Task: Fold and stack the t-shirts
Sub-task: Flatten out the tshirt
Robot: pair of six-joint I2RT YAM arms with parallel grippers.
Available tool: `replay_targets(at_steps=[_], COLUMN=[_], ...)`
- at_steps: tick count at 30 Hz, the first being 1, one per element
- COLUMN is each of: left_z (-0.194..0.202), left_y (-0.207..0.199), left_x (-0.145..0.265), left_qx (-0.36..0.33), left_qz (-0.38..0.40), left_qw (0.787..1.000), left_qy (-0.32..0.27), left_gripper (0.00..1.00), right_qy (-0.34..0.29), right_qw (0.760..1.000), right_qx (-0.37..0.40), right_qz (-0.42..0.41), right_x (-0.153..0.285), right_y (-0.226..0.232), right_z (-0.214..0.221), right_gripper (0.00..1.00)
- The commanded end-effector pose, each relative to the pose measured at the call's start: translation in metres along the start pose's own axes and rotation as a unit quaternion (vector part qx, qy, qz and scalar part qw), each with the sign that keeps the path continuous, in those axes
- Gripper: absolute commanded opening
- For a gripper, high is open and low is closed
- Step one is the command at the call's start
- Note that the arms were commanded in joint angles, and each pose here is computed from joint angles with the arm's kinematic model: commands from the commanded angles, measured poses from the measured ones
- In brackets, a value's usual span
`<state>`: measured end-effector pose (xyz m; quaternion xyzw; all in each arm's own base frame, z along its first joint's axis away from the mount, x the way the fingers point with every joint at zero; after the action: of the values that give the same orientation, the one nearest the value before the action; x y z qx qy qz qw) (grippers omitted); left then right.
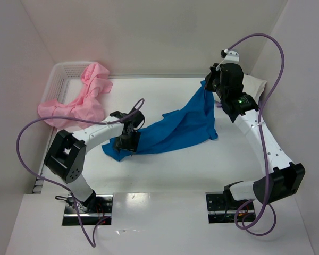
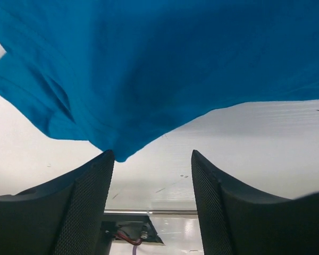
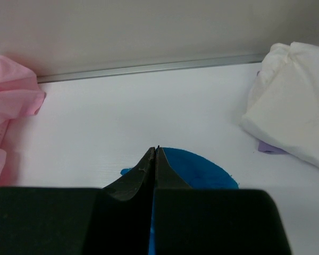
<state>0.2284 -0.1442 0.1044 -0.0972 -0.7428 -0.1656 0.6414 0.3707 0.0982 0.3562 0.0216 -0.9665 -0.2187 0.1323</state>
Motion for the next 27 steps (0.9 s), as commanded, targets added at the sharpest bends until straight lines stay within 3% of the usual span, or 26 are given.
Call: replay_targets(at_steps=[1,9,14,24,27], left_z=[0.006,0.007,0.012,0.018,0.017], left_y=[-0.006,-0.003,0.0,-0.005,-0.002], left_x=[-0.004,0.002,0.003,-0.018,-0.015], left_qx=[0.012,0.051,0.066,0.079,0.08], left_qz=[0.014,-0.006,-0.02,-0.014,-0.023], left_qw=[1.0,0.999,0.997,0.996,0.996], left_qy=[0.011,0.011,0.015,0.029,0.018], left_gripper=[0.68,0.82,0.82,0.57,0.38], right_qy=[-0.034,-0.034,-0.035,-0.035,-0.035], right_qw=[0.999,0.999,0.999,0.999,0.999], right_qx=[0.001,0.001,0.001,0.001,0.001], right_qz=[-0.014,-0.014,-0.021,-0.021,-0.021], right_x=[-0.001,-0.001,-0.002,-0.002,-0.002], right_y=[0.007,0.007,0.01,0.01,0.01], right_z=[-0.015,-0.015,-0.015,-0.015,-0.015], right_gripper=[0.0,0.0,0.0,0.0,0.0])
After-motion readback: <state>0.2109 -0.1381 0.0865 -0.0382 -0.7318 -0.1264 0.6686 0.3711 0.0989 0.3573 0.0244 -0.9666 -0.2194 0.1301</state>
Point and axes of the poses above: each gripper's point midway between its finger pads, its own x axis back along the fingers, its own y axis along the line the jaws close on, z = x × y, the point moved 5 cm from there along x, back along the fingers, and after that the axes turned 13 degrees about -x, right-handed, at the moved point
